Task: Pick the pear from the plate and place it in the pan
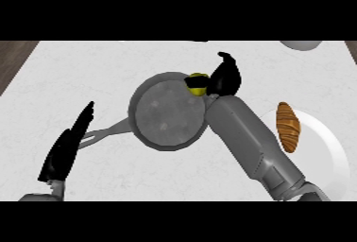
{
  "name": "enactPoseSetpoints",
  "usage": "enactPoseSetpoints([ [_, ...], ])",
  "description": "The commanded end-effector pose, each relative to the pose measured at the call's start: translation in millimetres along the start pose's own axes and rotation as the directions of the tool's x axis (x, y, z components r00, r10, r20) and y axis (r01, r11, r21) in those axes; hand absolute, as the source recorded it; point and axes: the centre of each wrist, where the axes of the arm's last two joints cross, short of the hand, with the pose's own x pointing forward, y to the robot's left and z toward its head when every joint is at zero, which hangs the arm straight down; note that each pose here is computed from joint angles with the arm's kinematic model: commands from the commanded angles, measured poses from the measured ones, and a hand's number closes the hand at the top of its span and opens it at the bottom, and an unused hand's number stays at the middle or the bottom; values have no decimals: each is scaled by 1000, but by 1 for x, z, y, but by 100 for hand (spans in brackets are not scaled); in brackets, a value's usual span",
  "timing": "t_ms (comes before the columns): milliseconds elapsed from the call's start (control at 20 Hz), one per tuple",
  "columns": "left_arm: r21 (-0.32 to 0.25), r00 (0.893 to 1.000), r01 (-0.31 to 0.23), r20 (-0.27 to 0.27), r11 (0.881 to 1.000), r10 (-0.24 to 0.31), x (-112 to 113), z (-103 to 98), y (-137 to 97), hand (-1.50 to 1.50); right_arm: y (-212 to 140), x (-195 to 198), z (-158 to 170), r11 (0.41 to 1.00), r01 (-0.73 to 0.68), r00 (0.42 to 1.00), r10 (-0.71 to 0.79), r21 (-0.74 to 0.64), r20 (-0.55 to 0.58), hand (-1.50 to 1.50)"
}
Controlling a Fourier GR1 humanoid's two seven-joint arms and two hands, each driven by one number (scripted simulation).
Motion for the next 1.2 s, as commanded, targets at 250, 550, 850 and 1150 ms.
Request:
enactPoseSetpoints([
  [250, 24, 999, 0, -35, 1000, 1, -5, 6, 4, 0, 6, -14, -10, 891, 321, 944, -326, -321, 41, -150],
  [550, 70, 998, 11, -63, 998, -6, -17, 19, 14, 0, -1, -37, -25, 829, 362, 918, -396, -426, 11, -150],
  [850, 104, 993, -21, -111, 994, 33, -20, 20, 24, 0, -5, -84, -4, 839, 371, 924, -376, -399, 71, -150],
  [1150, 116, 991, -11, -128, 993, 26, -33, 37, 19, 0, -16, -147, 22, 852, 331, 940, -335, -405, 64, -150],
])
